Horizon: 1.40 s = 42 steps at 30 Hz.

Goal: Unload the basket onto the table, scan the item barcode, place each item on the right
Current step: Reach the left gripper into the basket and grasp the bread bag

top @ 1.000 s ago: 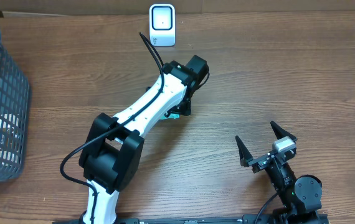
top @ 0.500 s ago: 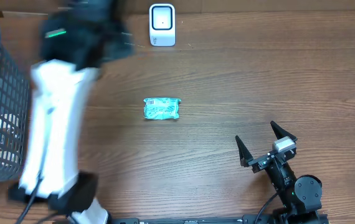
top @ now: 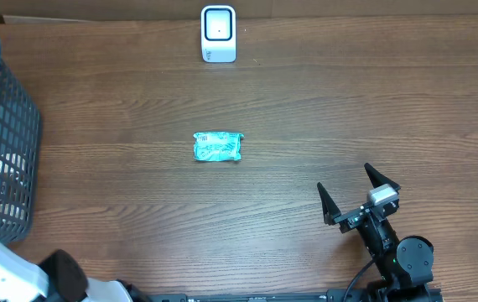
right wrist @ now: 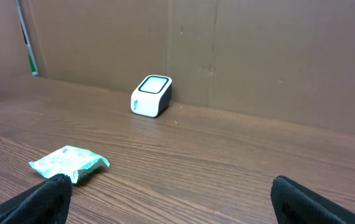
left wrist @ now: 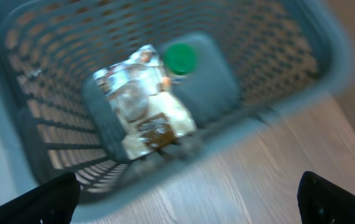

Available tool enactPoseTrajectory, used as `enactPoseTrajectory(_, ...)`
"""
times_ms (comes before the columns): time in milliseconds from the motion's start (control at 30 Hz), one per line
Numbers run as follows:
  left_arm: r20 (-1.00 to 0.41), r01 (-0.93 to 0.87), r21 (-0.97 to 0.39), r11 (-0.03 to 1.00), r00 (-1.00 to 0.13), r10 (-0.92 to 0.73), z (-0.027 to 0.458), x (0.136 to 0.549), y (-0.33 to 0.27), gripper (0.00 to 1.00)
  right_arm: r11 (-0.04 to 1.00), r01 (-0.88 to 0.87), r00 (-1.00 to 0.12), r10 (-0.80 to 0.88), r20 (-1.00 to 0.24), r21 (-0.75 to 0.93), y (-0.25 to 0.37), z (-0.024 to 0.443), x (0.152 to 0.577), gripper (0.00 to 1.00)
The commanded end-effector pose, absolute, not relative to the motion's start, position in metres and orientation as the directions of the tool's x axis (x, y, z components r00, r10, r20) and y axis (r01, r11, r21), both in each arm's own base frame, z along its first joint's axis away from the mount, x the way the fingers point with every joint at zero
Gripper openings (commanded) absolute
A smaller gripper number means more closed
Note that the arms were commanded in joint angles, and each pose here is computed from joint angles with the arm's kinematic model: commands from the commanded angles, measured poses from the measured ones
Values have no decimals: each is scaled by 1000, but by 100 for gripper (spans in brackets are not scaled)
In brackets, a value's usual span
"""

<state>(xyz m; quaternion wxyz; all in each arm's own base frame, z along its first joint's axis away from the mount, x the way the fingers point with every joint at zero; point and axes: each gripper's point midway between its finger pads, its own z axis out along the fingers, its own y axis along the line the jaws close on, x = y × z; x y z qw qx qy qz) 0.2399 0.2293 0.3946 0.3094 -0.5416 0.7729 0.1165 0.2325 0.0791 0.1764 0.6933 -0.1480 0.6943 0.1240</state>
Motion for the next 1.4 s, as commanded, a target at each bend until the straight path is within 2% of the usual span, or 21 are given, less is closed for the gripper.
enactPoseTrajectory(0, -501, -925, -182, 333, -204, -841, 362, 235, 264, 100, 929, -370, 7, -30, -1000, -30, 78, 174, 233, 100)
enactPoseTrajectory(167, -403, -958, -136, 251, -178, -898, 319, 233, 303, 100, 929, -370, 7, -30, -1000, -30, 78, 174, 233, 100)
enactPoseTrajectory(400, -266, -967, -67, 244, -219, -939, 251, 259, 326, 100, 929, -370, 7, -30, -1000, -30, 78, 174, 233, 100)
enactPoseTrajectory(533, -199, -991, -26, 131, -123, -972, 213, 263, 339, 100, 929, -370, 7, -30, -1000, -30, 78, 174, 233, 100)
enactPoseTrajectory(600, -178, -994, -16, 108, -103, -979, 198, 267, 343, 100, 929, -370, 7, -30, -1000, -30, 78, 174, 233, 100)
enactPoseTrajectory(867, -124, -997, 29, 73, -76, -989, 137, 272, 345, 100, 929, -370, 7, -30, -1000, -30, 78, 174, 233, 100)
enactPoseTrajectory(1233, -89, -990, 59, 126, -131, -987, 53, 286, 323, 95, 929, -370, 7, -30, -1000, -30, 78, 174, 233, 100)
enactPoseTrajectory(1367, -92, -988, 86, 131, -139, -986, 42, 281, 321, 83, 929, -370, 7, -30, -1000, -30, 78, 174, 233, 100)
